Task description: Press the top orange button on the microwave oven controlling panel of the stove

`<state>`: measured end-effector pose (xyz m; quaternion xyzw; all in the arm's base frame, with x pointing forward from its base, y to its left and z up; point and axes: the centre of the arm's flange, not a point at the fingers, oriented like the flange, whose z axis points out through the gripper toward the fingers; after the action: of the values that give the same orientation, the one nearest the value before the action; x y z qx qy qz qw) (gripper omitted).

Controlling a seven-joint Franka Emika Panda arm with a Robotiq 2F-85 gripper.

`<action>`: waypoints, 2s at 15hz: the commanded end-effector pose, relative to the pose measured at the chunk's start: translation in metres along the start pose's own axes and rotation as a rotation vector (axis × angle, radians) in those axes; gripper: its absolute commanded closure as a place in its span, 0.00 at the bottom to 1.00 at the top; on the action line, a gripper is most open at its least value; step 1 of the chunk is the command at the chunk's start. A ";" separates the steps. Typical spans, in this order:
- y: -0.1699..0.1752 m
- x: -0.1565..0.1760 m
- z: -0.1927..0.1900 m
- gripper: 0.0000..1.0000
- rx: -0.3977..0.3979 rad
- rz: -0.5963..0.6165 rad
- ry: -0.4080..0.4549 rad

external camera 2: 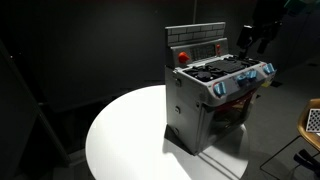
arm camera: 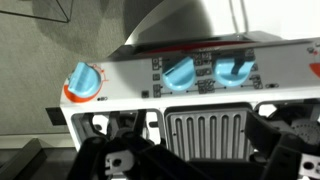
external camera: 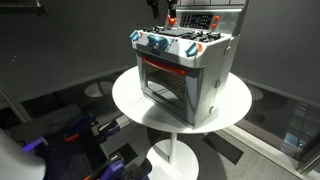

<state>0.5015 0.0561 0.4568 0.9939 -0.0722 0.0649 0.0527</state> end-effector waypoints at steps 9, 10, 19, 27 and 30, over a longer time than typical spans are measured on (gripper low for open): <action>0.046 0.097 0.012 0.00 -0.109 0.226 0.199; 0.050 0.102 0.013 0.00 -0.119 0.244 0.205; 0.070 0.135 0.031 0.00 -0.172 0.343 0.217; 0.067 0.153 0.042 0.00 -0.170 0.340 0.221; 0.066 0.159 0.045 0.00 -0.167 0.337 0.226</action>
<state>0.6374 -0.0360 0.4378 0.9496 -0.2305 0.1694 0.1280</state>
